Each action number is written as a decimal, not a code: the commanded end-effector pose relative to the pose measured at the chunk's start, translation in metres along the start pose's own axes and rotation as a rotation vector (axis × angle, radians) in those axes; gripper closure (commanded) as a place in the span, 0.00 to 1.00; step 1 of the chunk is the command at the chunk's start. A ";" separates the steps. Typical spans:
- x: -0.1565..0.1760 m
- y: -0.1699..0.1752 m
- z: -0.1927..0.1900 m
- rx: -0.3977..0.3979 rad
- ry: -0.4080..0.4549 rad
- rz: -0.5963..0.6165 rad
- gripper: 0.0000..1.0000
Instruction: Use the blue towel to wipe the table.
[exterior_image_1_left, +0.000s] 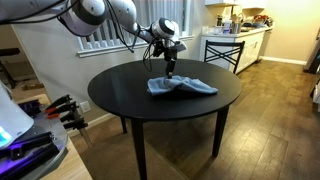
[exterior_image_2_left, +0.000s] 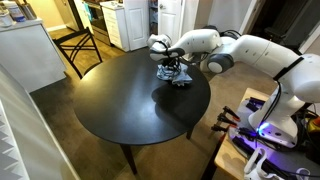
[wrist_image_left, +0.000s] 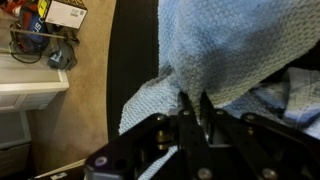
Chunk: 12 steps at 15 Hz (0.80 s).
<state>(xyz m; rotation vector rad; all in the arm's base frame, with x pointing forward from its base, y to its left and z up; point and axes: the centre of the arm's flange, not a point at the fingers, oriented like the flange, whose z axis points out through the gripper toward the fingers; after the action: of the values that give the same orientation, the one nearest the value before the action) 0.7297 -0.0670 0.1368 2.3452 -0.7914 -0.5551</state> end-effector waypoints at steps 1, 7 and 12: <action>0.027 0.004 -0.002 0.000 -0.051 0.011 0.97; 0.002 -0.047 -0.045 -0.004 0.031 -0.102 0.97; -0.035 -0.127 -0.082 -0.036 0.097 -0.272 0.97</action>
<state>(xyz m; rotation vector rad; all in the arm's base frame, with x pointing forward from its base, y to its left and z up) 0.7349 0.0370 0.1360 2.4364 -0.5619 -0.5139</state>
